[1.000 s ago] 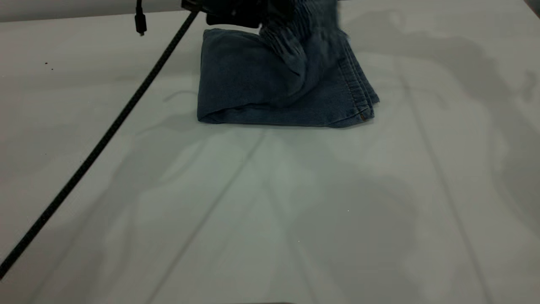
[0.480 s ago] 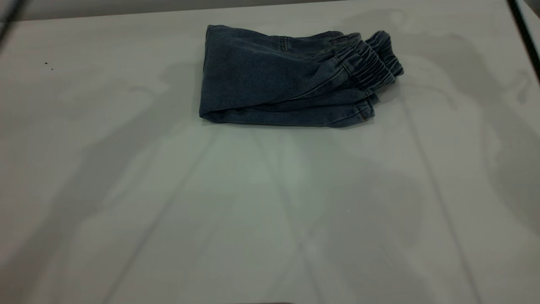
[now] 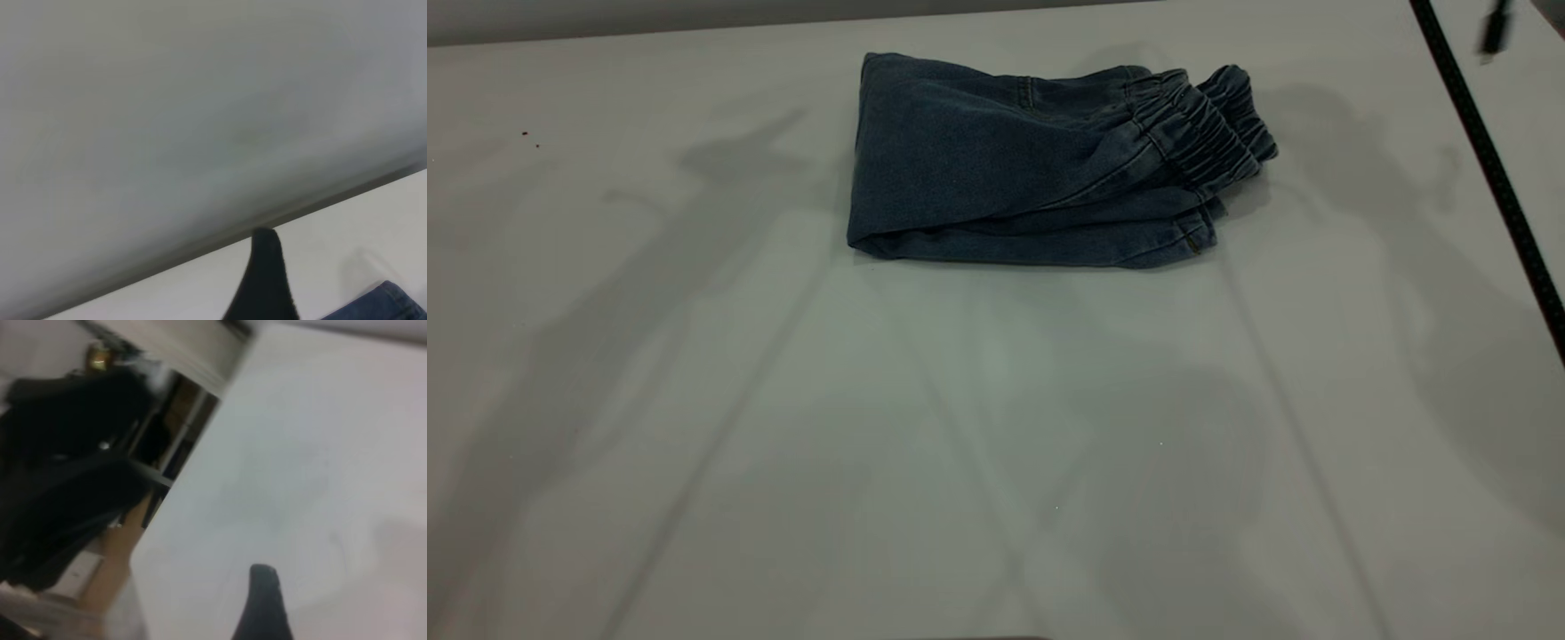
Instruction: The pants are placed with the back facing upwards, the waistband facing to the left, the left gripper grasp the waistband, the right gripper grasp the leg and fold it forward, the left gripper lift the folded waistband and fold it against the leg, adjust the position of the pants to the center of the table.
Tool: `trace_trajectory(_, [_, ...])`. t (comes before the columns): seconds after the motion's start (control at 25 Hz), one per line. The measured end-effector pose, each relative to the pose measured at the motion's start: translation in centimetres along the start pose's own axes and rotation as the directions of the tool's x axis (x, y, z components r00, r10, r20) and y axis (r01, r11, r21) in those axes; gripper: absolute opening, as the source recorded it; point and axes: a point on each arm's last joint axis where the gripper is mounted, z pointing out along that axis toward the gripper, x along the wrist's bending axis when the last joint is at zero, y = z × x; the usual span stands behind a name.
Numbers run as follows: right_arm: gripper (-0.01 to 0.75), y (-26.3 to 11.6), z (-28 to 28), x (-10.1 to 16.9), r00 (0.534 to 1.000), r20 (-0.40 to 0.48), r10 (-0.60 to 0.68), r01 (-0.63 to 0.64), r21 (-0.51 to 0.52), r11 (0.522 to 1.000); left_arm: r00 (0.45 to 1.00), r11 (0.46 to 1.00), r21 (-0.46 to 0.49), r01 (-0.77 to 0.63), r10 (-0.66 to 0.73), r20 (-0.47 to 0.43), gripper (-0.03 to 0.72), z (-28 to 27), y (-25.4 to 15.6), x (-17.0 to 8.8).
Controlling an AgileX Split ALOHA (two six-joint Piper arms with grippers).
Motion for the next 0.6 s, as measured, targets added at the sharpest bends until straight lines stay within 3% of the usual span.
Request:
trace_trajectory(0.08, [0.475, -0.1, 0.1, -0.1, 0.994, 0.071, -0.079, 0.077, 0.032, 0.997, 1.000, 1.000, 0.000, -0.012, 0.012, 0.000, 0.523, 0.0, 0.0, 0.0])
trace_trajectory(0.12, [0.475, -0.4, 0.1, -0.8, 0.981, 0.156, -0.116, 0.106, 0.073, 0.992, 1.000, 1.000, 0.000, -0.016, 0.016, 0.000, 0.523, 0.0, 0.0, 0.0])
trace_trajectory(0.24, [0.475, -1.3, -0.3, -3.4, 0.878, 0.444, -0.178, 0.095, 0.203, 0.975, 1.000, 1.000, 0.000, -0.017, 0.017, 0.000, 0.523, 0.0, 0.0, 0.0])
trace_trajectory(0.32, [0.475, -1.6, -0.9, -4.8, 0.807, 0.564, -0.177, 0.049, 0.235, 0.971, 1.000, 1.000, 0.000, -0.020, 0.020, 0.000, 0.521, 0.0, 0.0, 0.0])
trace_trajectory(0.44, [0.475, -2.4, -0.6, -5.6, 0.788, 0.601, -0.129, -0.025, 0.241, 0.970, 1.000, 1.000, 0.002, -0.021, 0.021, 0.000, 0.521, 0.1, -0.1, 0.0])
trace_trajectory(0.6, [0.475, -5.8, 2.4, -6.2, 0.807, 0.580, -0.115, -0.122, 0.354, 0.927, 1.000, 1.000, 0.002, -0.022, 0.022, 0.000, 0.521, 0.1, -0.1, 0.0])
